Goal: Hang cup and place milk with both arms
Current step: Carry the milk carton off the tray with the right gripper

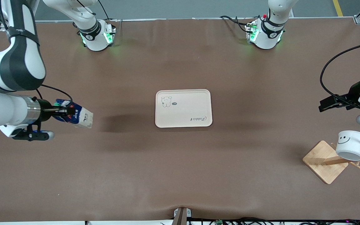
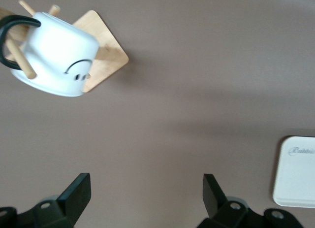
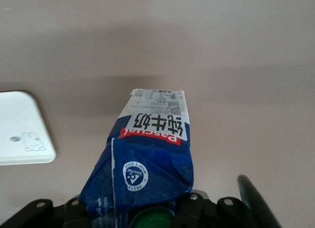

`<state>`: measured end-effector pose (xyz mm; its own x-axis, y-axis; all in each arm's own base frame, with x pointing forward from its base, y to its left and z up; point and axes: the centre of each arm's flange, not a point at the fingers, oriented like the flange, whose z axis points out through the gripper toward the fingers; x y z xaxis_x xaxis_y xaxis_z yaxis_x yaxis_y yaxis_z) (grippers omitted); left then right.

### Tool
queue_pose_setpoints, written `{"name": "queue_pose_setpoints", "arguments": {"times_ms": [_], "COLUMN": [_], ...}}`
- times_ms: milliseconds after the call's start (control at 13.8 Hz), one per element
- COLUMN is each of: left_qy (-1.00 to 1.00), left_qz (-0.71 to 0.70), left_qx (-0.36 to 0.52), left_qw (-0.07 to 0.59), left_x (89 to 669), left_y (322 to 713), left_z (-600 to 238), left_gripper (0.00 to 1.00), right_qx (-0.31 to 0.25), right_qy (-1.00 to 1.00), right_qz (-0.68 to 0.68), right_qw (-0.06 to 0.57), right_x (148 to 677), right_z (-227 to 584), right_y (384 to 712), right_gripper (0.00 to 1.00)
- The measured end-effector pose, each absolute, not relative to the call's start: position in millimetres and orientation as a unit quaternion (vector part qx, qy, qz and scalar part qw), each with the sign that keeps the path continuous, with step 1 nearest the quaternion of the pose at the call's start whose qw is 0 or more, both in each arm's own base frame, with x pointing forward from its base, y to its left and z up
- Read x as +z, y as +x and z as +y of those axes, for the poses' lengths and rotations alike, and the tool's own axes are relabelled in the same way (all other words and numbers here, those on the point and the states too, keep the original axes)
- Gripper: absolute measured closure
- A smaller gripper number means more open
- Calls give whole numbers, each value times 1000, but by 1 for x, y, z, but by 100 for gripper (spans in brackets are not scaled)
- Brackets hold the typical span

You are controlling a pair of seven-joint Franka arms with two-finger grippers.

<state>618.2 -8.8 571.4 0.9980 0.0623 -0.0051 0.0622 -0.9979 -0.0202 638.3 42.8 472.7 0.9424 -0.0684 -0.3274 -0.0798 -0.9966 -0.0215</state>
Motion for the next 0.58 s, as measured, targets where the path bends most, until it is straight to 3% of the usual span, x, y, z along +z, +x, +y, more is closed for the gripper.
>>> {"name": "queue_pose_setpoints", "arguments": {"times_ms": [579], "left_qy": [-1000], "left_qz": [-23], "left_qx": [-3], "left_qw": [16], "left_x": [589], "left_y": [613], "left_z": [-20], "left_gripper": [0], "right_qx": [144], "right_qy": [-989], "right_qz": [19], "right_qw": [18], "right_x": [377], "right_z": [-63], "right_y": [574], "right_gripper": [50]}}
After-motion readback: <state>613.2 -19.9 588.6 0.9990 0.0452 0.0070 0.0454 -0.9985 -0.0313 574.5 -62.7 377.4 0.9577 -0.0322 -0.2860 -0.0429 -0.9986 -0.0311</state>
